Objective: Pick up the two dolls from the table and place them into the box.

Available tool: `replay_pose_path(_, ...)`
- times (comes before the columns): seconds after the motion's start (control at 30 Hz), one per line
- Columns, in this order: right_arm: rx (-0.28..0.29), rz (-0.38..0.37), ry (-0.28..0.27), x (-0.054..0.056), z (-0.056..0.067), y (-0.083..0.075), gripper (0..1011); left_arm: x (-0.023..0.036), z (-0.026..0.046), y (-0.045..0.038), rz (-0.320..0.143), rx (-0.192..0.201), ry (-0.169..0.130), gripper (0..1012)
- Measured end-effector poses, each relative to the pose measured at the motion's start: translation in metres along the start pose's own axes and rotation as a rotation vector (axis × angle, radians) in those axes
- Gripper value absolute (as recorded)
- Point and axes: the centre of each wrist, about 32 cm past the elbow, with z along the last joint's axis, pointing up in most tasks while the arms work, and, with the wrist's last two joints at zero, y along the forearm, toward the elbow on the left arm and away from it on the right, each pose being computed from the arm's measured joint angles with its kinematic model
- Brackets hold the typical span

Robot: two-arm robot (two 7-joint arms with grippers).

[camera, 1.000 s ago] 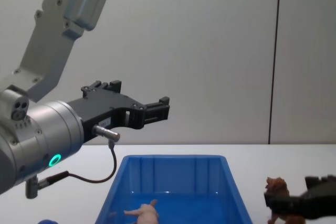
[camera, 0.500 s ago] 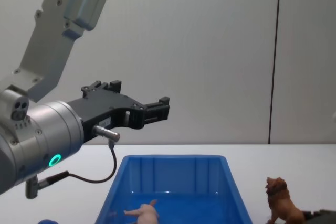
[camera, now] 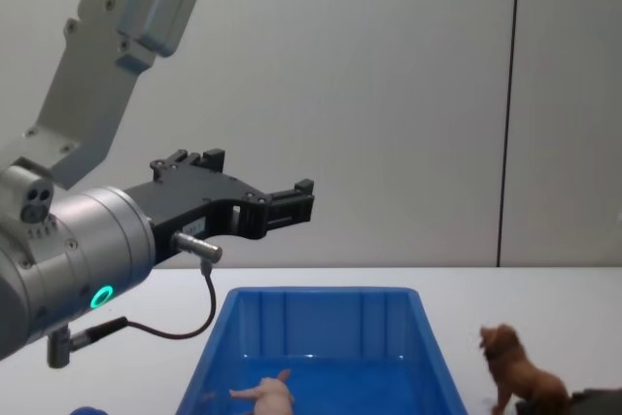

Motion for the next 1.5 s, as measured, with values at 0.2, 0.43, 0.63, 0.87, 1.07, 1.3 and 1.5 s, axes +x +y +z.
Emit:
replay_pose_path(0.2, 0.052, -0.021, -0.037, -0.002, 0.006, -0.003, 274, 0.0000, 0.0000, 0.0000, 0.000, 0.000, 0.000, 1002)
replay_pose_path(0.43, 0.129, -0.030, -0.086, -0.005, 0.021, -0.006, 274, 0.0000, 0.0000, 0.0000, 0.000, 0.000, 0.000, 1001)
replay_pose_path(0.63, 0.201, -0.006, -0.128, -0.009, 0.039, -0.005, 275, 0.0000, 0.0000, 0.0000, 0.000, 0.000, 0.000, 1002)
replay_pose_path(0.87, 0.252, 0.060, -0.164, -0.016, 0.060, 0.002, 275, 0.0000, 0.0000, 0.0000, 0.000, 0.000, 0.000, 1001)
replay_pose_path(1.07, 0.256, 0.133, -0.178, -0.025, 0.076, 0.014, 274, 0.0000, 0.0000, 0.0000, 0.000, 0.000, 0.000, 1001)
replay_pose_path(1.3, 0.219, 0.217, -0.172, -0.037, 0.086, 0.033, 357, 0.0000, 0.0000, 0.0000, 0.000, 0.000, 0.000, 1001)
replay_pose_path(1.5, 0.183, 0.259, -0.162, -0.043, 0.089, 0.047, 560, 0.0000, 0.0000, 0.0000, 0.000, 0.000, 0.000, 1001)
